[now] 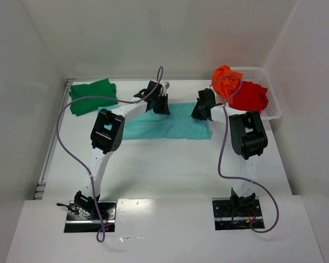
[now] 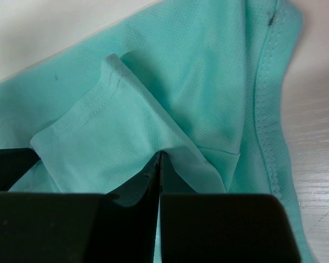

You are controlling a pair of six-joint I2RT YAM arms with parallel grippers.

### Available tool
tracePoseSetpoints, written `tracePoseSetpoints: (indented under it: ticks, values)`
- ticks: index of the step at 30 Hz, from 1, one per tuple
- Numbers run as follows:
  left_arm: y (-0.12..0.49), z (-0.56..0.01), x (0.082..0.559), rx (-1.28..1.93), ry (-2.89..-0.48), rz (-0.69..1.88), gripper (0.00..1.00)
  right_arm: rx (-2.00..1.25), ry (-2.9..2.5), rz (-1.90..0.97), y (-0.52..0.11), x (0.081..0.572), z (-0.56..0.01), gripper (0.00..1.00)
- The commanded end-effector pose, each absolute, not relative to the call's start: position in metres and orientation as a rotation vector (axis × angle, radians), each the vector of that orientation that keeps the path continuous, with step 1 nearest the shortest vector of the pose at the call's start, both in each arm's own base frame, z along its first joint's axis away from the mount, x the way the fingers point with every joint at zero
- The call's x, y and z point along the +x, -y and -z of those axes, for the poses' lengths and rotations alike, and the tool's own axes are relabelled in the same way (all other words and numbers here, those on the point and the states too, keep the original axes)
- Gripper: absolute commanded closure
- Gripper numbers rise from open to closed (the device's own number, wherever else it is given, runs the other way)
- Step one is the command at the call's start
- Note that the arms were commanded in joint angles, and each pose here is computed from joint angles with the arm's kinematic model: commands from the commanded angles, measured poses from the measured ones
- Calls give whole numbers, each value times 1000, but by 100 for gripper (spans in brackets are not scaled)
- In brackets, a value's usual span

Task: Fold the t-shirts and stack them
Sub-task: Fold the other side of the tshirt into a rectangle

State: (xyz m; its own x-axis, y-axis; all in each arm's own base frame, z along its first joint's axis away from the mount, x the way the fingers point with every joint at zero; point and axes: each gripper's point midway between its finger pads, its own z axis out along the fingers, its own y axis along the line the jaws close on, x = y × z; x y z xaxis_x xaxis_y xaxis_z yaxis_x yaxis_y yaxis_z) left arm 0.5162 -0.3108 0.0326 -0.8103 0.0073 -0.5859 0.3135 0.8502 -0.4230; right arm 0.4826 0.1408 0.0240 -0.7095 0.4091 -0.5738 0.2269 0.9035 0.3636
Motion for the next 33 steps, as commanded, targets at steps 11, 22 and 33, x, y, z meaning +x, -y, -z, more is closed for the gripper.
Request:
tracePoseSetpoints:
  ticks: [11,22,33]
  values:
    - [245,-161,528,303,-2246,558,18,450,-2234,-385,-131,503,-90,93]
    - [100,-191,473,624,-2184,-180,9,253,-2031,-603,-154,486,-231,29]
    - [62,-131,422,-69,-2492,-83,11,206,-2120,-619,-158,466,-190,54]
